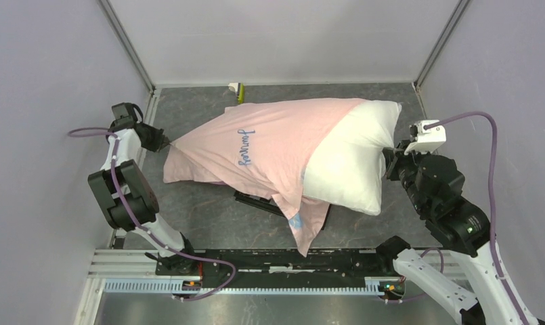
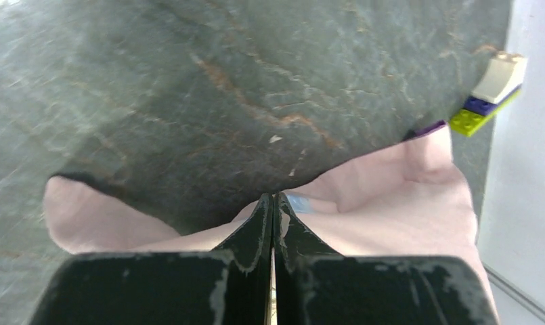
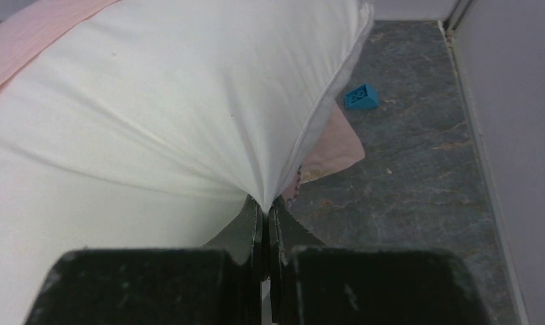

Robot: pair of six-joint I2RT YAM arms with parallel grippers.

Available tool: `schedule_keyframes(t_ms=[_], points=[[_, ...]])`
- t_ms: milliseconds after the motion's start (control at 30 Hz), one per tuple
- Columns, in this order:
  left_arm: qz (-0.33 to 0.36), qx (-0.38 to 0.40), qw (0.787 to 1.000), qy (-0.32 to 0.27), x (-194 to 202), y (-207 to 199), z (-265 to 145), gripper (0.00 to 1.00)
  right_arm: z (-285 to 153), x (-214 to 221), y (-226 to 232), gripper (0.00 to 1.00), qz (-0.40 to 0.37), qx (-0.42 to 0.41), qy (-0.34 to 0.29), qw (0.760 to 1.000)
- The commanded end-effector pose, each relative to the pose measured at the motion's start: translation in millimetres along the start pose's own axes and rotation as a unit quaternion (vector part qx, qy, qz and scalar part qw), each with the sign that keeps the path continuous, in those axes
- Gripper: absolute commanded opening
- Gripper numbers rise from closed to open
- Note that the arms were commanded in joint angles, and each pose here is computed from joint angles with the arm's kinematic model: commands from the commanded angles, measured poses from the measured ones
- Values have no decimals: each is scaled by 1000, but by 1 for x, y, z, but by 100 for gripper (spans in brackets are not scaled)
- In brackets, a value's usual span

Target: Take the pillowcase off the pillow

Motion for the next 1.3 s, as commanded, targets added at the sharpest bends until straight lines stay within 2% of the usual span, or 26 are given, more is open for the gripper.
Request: schedule_keyframes(t_ms=[0,167,233,267,333,400,500,533,567,600,633,667,700,733,867,900,1067,1167,1267], points=[[-58,-121,972,-192,-75,44,-30,2,-55,-81,-81,0,39,216,-150,964],[-93,-164,958,-217,-82,63,-43,2,-77,-96,-91,0,54,224,-186,955],[-102,-170,956,-215,-81,66,-43,2,-75,-98,-83,0,46,197,-186,962],[-89,-144,964,-207,-80,56,-38,2,-70,-97,-74,0,32,169,-180,968],[-57,-72,979,-181,-75,30,-32,2,-54,-88,-40,0,-4,72,-161,984],[-29,2,986,-163,-67,1,-33,2,-37,-68,4,0,-29,-52,-124,991],[5,51,987,-155,-56,-32,-47,3,-20,-24,57,0,-32,-193,-60,979],[15,57,986,-158,-55,-40,-53,4,-17,-10,68,4,-31,-226,-40,973],[25,65,984,-165,-55,-48,-60,6,-16,5,78,11,-34,-258,-22,965],[33,71,983,-169,-54,-53,-67,9,-16,15,83,23,-36,-276,-11,960],[36,73,981,-175,-55,-57,-72,14,-15,25,83,54,-36,-280,1,959],[40,80,980,-178,-57,-61,-78,24,-15,30,80,76,-36,-274,6,961],[47,89,978,-181,-58,-66,-83,31,-16,33,75,94,-39,-264,8,964],[57,100,977,-178,-57,-71,-87,42,-17,34,70,98,-44,-253,10,966],[94,101,978,-158,-44,-84,-95,84,-24,38,65,98,-63,-247,38,966],[111,97,977,-156,-39,-89,-97,98,-26,36,66,98,-70,-252,43,964],[196,127,963,-135,-10,-119,-95,100,-32,21,73,98,-110,-277,49,953],[215,150,961,-86,4,-131,-78,100,-26,43,91,98,-126,-329,103,930],[227,152,961,-41,14,-138,-60,100,-7,72,88,98,-122,-313,137,932]])
Point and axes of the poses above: each gripper's point midway between its finger pads, its own z axis out along the fingers, its own y axis along the line the jaws close on, x = y × z, the point moved 1 cm from there along -z, back along the fingers, and after that the axes turned 4 degrees about z, right-handed, at the moved point
